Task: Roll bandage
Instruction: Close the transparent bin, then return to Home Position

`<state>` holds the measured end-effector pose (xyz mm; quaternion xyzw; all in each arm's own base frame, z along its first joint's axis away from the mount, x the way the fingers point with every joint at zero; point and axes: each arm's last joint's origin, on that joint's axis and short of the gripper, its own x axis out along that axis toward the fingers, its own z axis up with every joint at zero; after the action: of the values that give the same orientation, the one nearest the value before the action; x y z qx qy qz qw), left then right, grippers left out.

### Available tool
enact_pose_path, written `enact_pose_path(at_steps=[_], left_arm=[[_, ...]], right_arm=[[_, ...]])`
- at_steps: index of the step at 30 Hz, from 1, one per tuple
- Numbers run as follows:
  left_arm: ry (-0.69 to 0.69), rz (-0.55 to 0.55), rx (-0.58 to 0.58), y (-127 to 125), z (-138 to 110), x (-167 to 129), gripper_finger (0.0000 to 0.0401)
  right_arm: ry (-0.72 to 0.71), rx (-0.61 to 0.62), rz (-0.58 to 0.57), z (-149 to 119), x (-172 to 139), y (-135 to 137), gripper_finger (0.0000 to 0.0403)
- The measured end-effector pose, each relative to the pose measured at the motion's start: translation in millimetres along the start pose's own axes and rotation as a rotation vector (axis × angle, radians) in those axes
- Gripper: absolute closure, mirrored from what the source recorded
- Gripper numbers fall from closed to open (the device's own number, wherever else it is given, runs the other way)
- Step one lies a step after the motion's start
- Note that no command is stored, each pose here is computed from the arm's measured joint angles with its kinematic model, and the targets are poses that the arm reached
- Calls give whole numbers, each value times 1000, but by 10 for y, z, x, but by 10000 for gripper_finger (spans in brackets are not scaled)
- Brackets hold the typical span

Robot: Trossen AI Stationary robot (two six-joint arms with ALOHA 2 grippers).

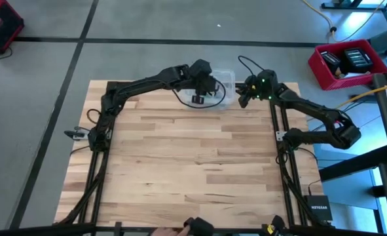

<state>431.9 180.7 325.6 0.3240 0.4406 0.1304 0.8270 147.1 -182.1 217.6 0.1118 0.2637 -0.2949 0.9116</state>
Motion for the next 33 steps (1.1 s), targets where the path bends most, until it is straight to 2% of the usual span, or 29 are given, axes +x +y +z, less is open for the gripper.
enact_pose_path(at_steps=[5, 7, 10, 13, 16, 24, 28, 33], left_arm=[[-37, 0, -59, 163, -41, -359, 243], [-56, -52, -118, 244, -134, -468, 248], [-77, -195, -234, 350, -353, -558, 256], [-52, -320, -322, 378, -579, -499, 264], [-12, -381, -371, 321, -762, -334, 272], [-2, -390, -413, 112, -1083, 87, 291], [8, -396, -446, 74, -1173, 138, 298], [-8, -369, -440, 103, -1124, 85, 301]], right_arm=[[24, -48, -55, 262, -241, 17, 293], [-12, -69, -61, 351, -321, 28, 293], [-165, -116, 36, 498, -357, 55, 293], [-245, -117, 123, 563, -256, 60, 293], [-202, -111, 159, 511, -23, 84, 293], [-110, -139, 195, 359, 389, 112, 293], [-81, -163, 150, 321, 457, 83, 293], [-88, -184, 142, 366, 410, 90, 293]])
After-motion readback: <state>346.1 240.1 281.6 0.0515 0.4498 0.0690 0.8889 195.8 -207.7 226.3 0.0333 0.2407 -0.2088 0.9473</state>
